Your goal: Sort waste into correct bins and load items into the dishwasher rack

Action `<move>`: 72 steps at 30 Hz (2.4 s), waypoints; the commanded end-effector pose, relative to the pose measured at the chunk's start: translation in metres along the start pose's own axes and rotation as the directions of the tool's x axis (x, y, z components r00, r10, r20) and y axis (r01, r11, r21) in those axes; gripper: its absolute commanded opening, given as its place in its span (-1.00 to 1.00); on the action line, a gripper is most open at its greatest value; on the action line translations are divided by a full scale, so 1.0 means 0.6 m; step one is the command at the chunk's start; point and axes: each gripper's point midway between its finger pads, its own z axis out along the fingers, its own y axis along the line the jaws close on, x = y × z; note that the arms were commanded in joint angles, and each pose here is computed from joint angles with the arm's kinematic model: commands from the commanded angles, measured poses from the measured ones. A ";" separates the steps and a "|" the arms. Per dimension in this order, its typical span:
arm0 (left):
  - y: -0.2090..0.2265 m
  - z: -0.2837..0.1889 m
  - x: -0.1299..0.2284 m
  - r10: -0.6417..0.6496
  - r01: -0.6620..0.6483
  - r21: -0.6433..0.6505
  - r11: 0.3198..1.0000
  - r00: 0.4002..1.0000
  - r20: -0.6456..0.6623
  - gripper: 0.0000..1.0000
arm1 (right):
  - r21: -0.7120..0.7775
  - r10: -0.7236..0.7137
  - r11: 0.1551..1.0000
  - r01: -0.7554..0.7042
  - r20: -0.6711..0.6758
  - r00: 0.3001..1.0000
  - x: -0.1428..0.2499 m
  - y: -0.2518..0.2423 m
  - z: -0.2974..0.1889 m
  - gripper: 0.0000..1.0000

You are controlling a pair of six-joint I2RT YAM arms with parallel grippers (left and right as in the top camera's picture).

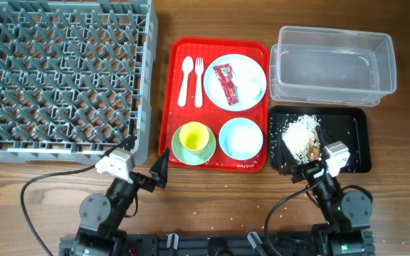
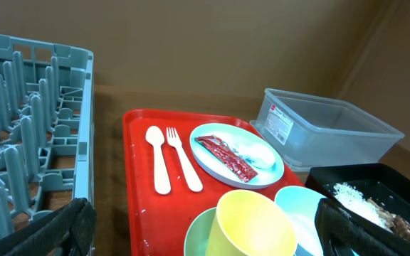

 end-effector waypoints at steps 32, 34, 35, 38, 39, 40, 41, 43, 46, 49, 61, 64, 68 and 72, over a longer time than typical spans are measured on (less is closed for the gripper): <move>-0.094 -0.043 -0.158 -0.104 0.027 0.266 0.964 0.955 0.279 1.00 | -0.298 0.427 0.846 -0.442 -0.118 0.897 -0.051 0.098 -0.022 1.00; -0.112 -0.072 -0.231 -0.105 0.027 0.250 0.968 0.946 0.307 1.00 | -0.299 0.374 0.873 -0.386 -0.099 0.922 -0.114 0.105 -0.029 1.00; -0.113 -0.075 -0.248 -0.111 0.050 0.225 0.973 0.956 0.271 1.00 | -0.293 0.337 0.889 -0.353 -0.104 0.936 -0.137 0.108 -0.028 1.00; -0.113 -0.058 -0.282 -0.149 0.142 0.119 0.983 0.988 0.048 0.99 | -0.171 0.267 0.934 -0.315 -0.255 0.929 -0.203 0.094 -0.003 0.99; -0.111 -0.049 -0.285 -0.162 0.163 0.084 0.983 0.987 -0.016 0.99 | -0.113 0.265 0.942 -0.315 -0.323 0.908 -0.212 0.084 0.005 0.99; -0.105 -0.035 -0.287 -0.188 0.192 0.020 0.981 0.974 -0.123 1.00 | -0.061 0.204 0.966 -0.252 -0.424 0.883 -0.221 0.071 0.015 0.99; -0.100 -0.022 -0.284 -0.197 0.195 -0.032 0.980 0.956 -0.216 1.00 | -0.070 0.134 0.979 -0.191 -0.482 0.866 -0.238 0.068 0.025 1.00; -0.088 -0.001 -0.276 -0.229 0.199 -0.120 0.973 0.909 -0.349 1.00 | -0.074 0.148 0.974 -0.216 -0.516 0.844 -0.278 0.069 0.057 1.00; -0.077 0.032 -0.254 -0.272 0.213 -0.178 0.961 0.851 -0.449 1.00 | -0.208 0.146 0.933 -0.293 -0.526 0.838 -0.291 0.099 0.103 0.99; -0.070 0.046 -0.238 -0.284 0.213 -0.197 0.957 0.830 -0.481 1.00 | -0.114 0.204 0.924 -0.364 -0.659 0.724 -0.213 0.111 0.156 1.00; -0.059 0.042 -0.226 -0.293 0.198 -0.234 0.952 0.816 -0.499 1.00 | 0.144 0.183 0.982 -0.121 -0.876 0.446 0.245 0.094 0.373 0.02; -0.059 0.042 -0.226 -0.293 0.199 -0.235 0.952 0.816 -0.499 1.00 | 0.173 0.204 0.978 -0.113 -0.897 0.392 0.307 0.087 0.369 -0.14; -0.059 0.042 -0.226 -0.293 0.198 -0.234 0.952 0.816 -0.499 1.00 | 0.221 0.235 0.972 -0.082 -0.888 0.394 0.320 0.072 0.371 -0.90; -0.059 0.042 -0.226 -0.293 0.199 -0.235 0.952 0.816 -0.499 1.00 | 0.207 0.242 0.970 -0.125 -0.820 0.519 0.195 0.075 0.390 -0.91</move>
